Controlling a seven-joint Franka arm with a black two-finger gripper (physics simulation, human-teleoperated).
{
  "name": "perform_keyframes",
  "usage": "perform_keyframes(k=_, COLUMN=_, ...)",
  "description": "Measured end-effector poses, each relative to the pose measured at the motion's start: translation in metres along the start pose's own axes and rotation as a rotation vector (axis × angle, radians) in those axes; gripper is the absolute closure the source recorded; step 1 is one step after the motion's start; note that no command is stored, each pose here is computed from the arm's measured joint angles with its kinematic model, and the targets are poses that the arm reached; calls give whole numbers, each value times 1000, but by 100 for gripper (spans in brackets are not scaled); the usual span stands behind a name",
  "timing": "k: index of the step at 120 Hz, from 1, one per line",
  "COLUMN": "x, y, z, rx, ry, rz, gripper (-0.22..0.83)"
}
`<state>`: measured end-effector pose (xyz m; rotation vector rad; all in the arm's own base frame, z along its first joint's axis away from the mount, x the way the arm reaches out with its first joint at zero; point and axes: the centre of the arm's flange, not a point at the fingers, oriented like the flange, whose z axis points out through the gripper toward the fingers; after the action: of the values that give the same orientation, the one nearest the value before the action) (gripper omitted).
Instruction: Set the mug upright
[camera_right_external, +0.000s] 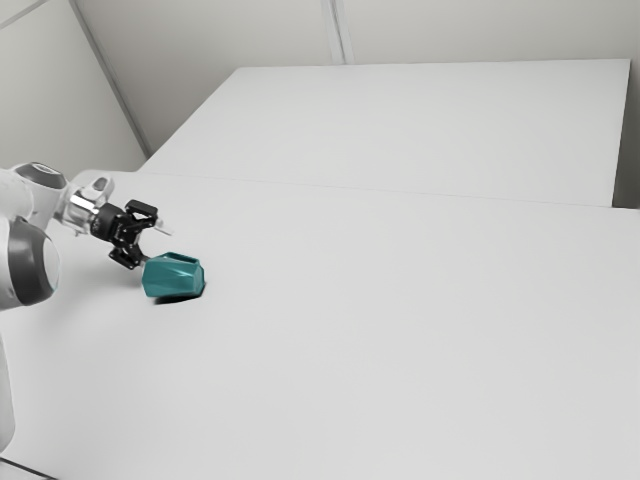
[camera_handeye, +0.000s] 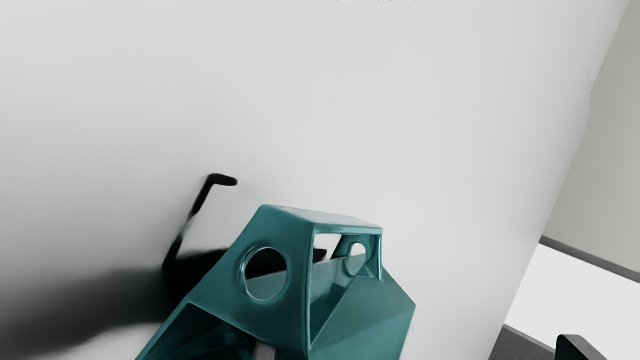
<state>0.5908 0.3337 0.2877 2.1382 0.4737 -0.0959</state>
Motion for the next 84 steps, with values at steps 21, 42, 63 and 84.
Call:
perform_keyframes(k=21, x=4, y=4, z=12, rx=-3, ry=-2, rz=1, gripper=0)
perform_keyframes(k=42, x=6, y=8, z=20, rx=-4, ry=-3, rz=1, gripper=11)
perform_keyframes(k=63, x=8, y=13, z=24, rx=-6, ry=1, rz=-1, gripper=47)
perform_keyframes(k=84, x=9, y=14, z=25, rx=-7, ry=4, rz=-11, gripper=67)
